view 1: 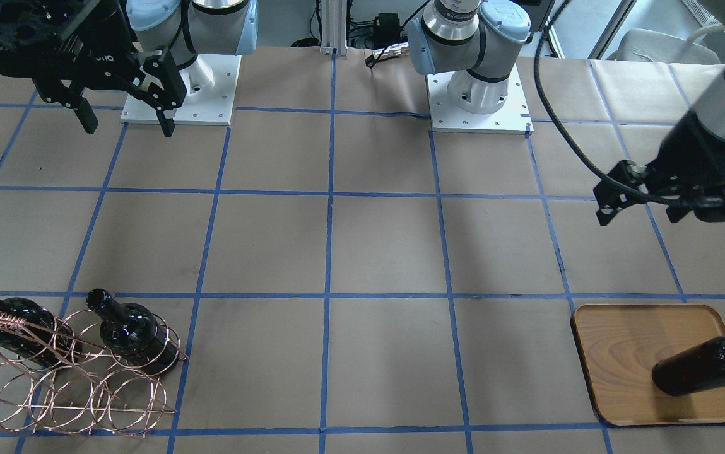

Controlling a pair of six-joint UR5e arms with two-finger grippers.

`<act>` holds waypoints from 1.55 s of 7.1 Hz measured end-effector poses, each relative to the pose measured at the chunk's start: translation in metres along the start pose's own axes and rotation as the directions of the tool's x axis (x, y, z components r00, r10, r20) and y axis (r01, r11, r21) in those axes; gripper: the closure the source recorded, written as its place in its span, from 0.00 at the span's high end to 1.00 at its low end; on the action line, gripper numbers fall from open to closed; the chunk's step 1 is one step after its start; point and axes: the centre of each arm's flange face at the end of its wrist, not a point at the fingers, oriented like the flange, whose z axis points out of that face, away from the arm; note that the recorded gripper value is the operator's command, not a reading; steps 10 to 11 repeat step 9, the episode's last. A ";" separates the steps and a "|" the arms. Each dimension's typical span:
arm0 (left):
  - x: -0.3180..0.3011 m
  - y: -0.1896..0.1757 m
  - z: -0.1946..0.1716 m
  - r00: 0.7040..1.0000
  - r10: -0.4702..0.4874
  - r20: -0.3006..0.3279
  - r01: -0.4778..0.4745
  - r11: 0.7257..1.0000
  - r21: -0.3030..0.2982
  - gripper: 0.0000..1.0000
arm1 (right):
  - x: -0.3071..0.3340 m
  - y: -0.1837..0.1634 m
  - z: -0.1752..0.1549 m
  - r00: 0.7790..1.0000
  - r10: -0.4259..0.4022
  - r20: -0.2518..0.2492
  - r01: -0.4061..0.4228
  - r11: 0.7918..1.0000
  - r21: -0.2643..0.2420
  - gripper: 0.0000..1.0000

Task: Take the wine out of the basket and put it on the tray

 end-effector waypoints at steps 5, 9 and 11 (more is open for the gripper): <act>0.098 0.082 -0.020 0.999 0.035 -0.020 -0.034 0.999 0.027 1.00 | 0.000 0.000 0.000 1.000 0.000 -0.001 0.000 1.000 0.000 1.00; 0.100 0.093 -0.024 0.999 0.038 -0.017 -0.038 0.999 0.031 1.00 | 0.000 0.000 0.000 1.000 0.000 0.000 0.000 1.000 0.000 1.00; 0.100 0.093 -0.024 0.999 0.038 -0.017 -0.038 0.999 0.031 1.00 | 0.000 0.000 0.000 1.000 0.000 0.000 0.000 1.000 0.000 1.00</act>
